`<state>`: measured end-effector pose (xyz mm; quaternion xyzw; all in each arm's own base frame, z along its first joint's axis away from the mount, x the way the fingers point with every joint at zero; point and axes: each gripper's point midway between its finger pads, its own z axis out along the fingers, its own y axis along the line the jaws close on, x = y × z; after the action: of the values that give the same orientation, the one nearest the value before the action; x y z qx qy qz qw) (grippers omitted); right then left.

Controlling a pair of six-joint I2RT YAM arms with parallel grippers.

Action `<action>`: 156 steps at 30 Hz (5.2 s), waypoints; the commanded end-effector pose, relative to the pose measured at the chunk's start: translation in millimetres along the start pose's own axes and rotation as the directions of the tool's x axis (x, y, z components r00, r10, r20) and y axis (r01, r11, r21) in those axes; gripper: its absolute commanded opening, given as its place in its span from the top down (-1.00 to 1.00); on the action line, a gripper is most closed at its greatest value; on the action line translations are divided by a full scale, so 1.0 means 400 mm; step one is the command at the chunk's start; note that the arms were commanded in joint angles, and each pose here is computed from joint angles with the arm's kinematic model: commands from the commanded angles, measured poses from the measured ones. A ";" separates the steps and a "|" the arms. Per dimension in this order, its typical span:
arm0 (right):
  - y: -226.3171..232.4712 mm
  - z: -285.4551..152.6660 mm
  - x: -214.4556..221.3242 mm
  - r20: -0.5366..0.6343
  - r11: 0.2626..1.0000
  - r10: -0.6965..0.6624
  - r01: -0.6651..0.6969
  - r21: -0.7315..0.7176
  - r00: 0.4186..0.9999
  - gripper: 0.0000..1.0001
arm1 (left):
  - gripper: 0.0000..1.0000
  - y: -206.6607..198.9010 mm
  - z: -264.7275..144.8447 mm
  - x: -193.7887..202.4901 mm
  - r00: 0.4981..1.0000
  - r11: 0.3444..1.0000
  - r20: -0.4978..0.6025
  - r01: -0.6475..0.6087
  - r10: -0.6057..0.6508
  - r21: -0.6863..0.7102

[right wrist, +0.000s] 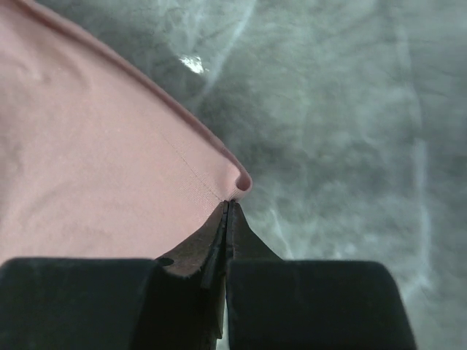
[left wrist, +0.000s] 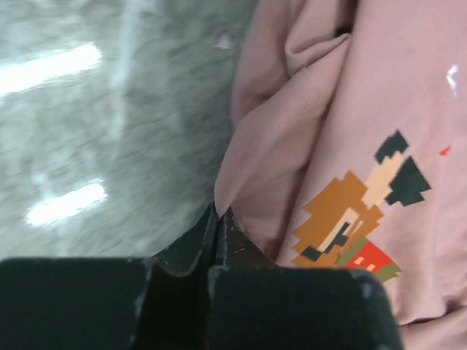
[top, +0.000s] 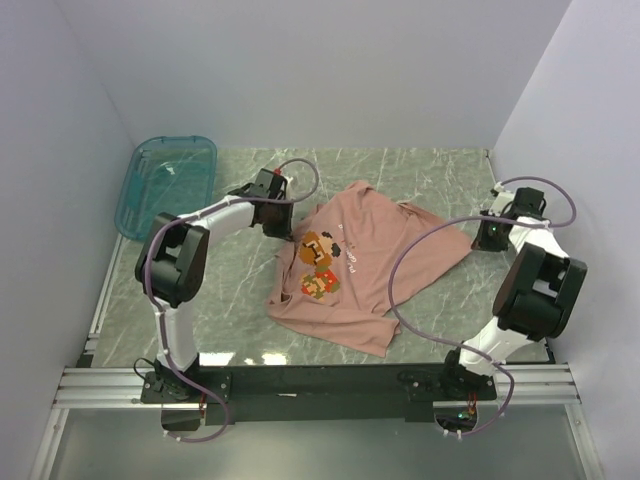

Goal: Fold and stack the t-shirts

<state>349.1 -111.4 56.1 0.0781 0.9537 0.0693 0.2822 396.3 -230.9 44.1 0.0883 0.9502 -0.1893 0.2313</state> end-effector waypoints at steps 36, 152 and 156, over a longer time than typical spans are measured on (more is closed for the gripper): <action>0.344 -0.246 0.131 0.256 0.657 -0.625 0.674 -0.338 0.737 -0.22 | -0.44 0.026 -0.420 0.096 0.942 0.983 0.283 0.169 -0.182 0.071; 0.739 -0.224 0.141 0.255 0.330 -0.804 0.759 -0.561 0.537 0.06 | -0.46 0.067 -0.394 0.084 0.949 0.999 0.313 0.043 -0.038 -0.008; 0.706 -0.175 0.078 0.220 0.400 -0.785 0.746 -0.532 0.579 0.07 | -0.46 0.067 -0.393 0.083 0.949 0.999 0.312 0.043 -0.039 -0.004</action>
<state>306.7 159.2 138.4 -0.4651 0.8248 0.2068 0.2462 303.3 -136.5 136.1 0.0271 0.9152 -0.1892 0.3547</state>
